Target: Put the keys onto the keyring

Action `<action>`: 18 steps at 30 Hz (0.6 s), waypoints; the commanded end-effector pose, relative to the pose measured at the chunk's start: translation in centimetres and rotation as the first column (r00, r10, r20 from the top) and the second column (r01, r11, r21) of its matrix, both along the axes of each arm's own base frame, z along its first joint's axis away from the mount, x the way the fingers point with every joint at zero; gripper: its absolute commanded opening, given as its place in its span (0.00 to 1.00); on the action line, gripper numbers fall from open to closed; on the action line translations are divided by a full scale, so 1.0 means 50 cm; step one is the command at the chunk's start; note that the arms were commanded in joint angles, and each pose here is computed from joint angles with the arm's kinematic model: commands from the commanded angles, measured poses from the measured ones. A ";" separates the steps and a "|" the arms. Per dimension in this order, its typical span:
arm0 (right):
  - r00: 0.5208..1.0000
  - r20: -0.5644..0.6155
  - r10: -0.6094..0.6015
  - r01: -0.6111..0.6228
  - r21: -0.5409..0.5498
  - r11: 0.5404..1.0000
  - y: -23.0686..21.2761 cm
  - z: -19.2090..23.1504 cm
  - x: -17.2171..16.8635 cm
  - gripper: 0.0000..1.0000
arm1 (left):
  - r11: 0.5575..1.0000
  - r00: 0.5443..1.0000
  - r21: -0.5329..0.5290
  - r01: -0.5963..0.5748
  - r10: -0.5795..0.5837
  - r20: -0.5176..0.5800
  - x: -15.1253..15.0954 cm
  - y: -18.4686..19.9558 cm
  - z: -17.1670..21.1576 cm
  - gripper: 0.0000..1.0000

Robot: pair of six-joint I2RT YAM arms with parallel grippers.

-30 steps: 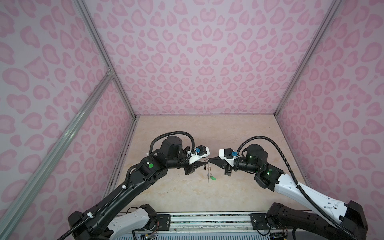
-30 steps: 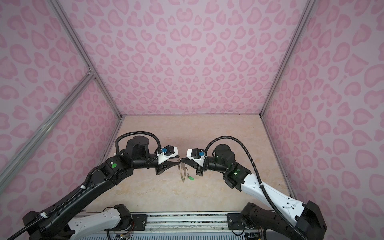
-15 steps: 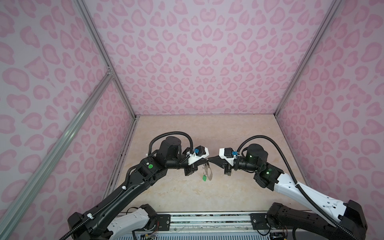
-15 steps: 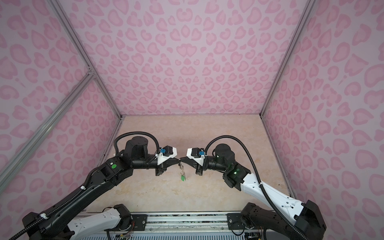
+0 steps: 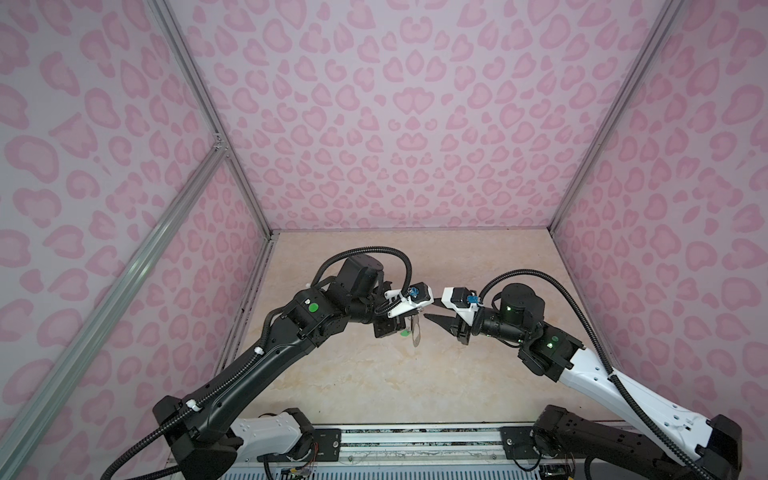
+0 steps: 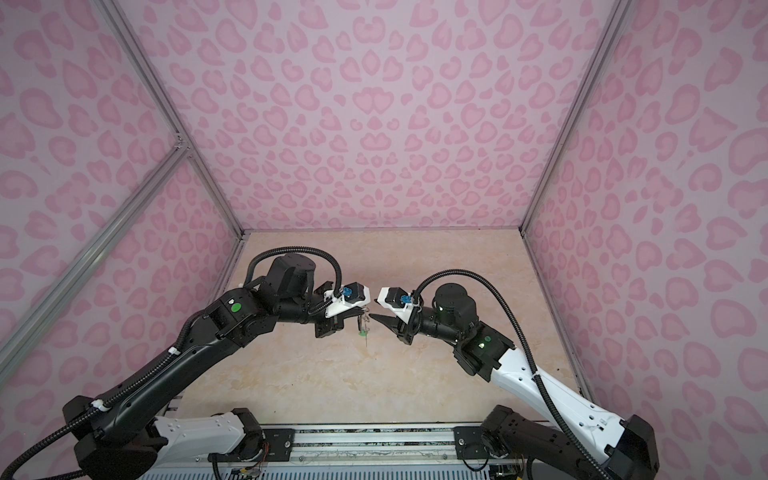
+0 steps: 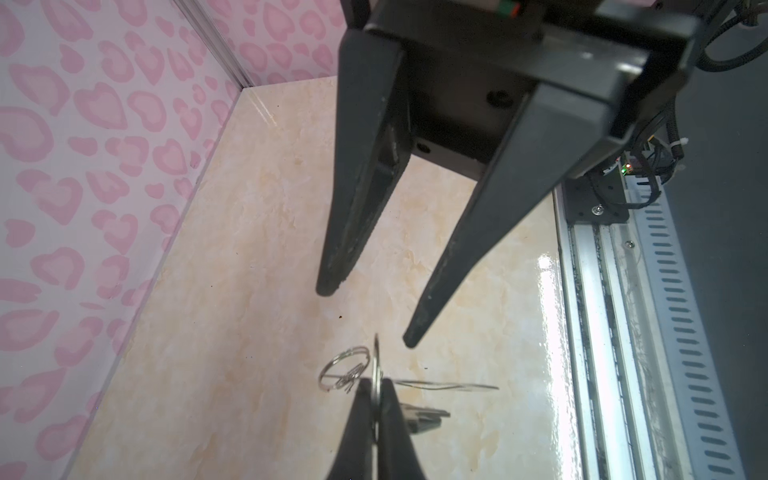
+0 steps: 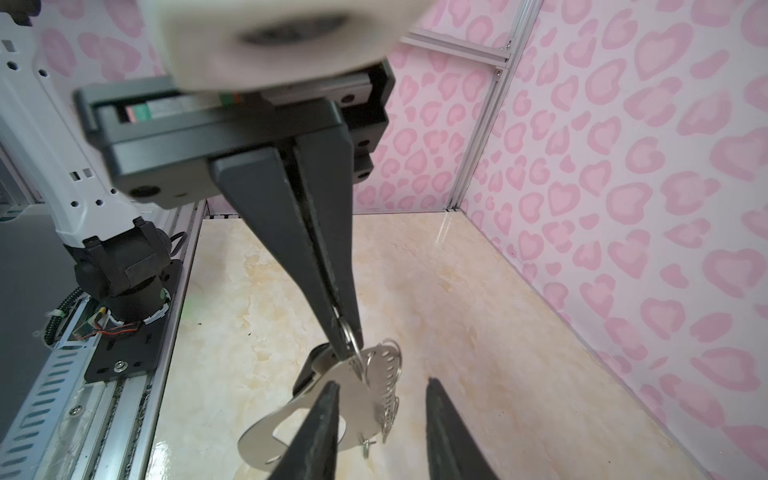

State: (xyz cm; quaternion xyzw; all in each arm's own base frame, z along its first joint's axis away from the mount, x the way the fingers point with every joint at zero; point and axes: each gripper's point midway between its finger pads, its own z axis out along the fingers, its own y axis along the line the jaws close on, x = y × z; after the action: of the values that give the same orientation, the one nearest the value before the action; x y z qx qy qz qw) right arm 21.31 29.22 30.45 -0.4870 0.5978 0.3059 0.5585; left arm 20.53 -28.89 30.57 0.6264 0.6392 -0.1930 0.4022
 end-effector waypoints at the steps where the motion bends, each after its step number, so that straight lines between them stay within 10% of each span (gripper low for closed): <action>1: 1.000 -0.030 0.006 -0.006 0.015 1.000 0.009 0.000 0.002 0.31 | 0.999 1.000 0.050 0.005 -0.006 0.020 -0.002 0.004 0.006 0.03; 18: 0.993 -0.004 0.122 -0.121 0.087 0.989 0.029 0.011 -0.039 0.21 | 0.993 0.999 0.103 0.049 -0.050 0.008 -0.028 -0.005 -0.008 0.03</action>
State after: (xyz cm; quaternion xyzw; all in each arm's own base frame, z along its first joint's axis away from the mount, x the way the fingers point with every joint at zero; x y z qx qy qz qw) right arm 20.26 30.19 29.19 -0.4912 0.5944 0.3420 0.5371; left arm 19.35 -29.29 30.43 0.6548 0.6330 -0.1702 0.3762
